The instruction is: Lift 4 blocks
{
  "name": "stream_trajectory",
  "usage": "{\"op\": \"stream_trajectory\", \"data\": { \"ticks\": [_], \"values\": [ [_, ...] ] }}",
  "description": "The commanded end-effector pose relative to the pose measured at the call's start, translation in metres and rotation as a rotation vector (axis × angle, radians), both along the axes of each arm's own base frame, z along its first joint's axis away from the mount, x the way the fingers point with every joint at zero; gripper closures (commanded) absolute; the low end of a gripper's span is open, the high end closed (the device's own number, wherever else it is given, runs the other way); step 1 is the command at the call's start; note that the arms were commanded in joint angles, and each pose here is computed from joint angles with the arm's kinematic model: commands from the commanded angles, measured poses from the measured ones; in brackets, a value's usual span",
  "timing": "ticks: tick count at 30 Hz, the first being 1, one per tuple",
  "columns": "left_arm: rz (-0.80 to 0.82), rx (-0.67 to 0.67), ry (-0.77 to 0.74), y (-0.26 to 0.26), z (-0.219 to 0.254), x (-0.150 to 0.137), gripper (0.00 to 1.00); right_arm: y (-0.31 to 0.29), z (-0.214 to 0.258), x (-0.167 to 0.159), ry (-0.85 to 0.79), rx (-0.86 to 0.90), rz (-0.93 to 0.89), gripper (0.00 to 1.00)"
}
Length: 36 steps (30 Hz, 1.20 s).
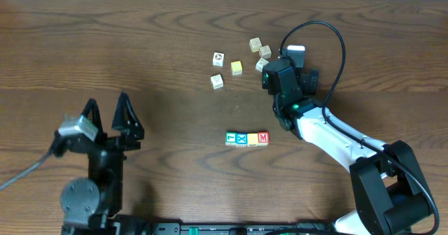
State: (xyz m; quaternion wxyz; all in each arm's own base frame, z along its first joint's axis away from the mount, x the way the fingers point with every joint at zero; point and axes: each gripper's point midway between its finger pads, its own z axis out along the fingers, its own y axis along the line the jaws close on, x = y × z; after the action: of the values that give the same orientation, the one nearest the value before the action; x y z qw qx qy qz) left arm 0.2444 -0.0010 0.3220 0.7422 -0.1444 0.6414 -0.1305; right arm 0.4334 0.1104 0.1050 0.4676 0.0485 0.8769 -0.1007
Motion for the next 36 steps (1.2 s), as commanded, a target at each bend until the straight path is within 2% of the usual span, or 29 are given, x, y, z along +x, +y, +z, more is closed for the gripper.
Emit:
{"op": "stream_trajectory", "data": {
  "ticks": [1,6,13,24,34,36],
  "values": [
    [0.027,-0.005,-0.059,0.006,-0.021,-0.001,0.28,-0.006,0.001,0.002,-0.003,-0.017,-0.016,0.01],
    [0.027,-0.035,-0.177,0.007,-0.045,-0.003,0.28,-0.006,0.001,0.002,-0.003,-0.017,-0.017,0.01],
    [0.038,-0.033,-0.175,0.01,-0.071,-0.006,0.28,-0.005,0.001,0.002,-0.003,-0.017,-0.016,0.01],
    [0.068,-0.017,-0.023,0.016,-0.109,-0.002,0.28,-0.006,0.001,0.002,-0.003,-0.017,-0.017,0.01],
    [0.071,-0.036,0.263,0.017,-0.179,-0.001,0.28,-0.006,0.001,0.002,-0.003,-0.017,-0.017,0.01],
    [0.064,-0.036,0.28,0.015,-0.183,-0.002,0.28,-0.006,0.001,0.002,-0.003,-0.017,-0.016,0.01]
  ]
}}
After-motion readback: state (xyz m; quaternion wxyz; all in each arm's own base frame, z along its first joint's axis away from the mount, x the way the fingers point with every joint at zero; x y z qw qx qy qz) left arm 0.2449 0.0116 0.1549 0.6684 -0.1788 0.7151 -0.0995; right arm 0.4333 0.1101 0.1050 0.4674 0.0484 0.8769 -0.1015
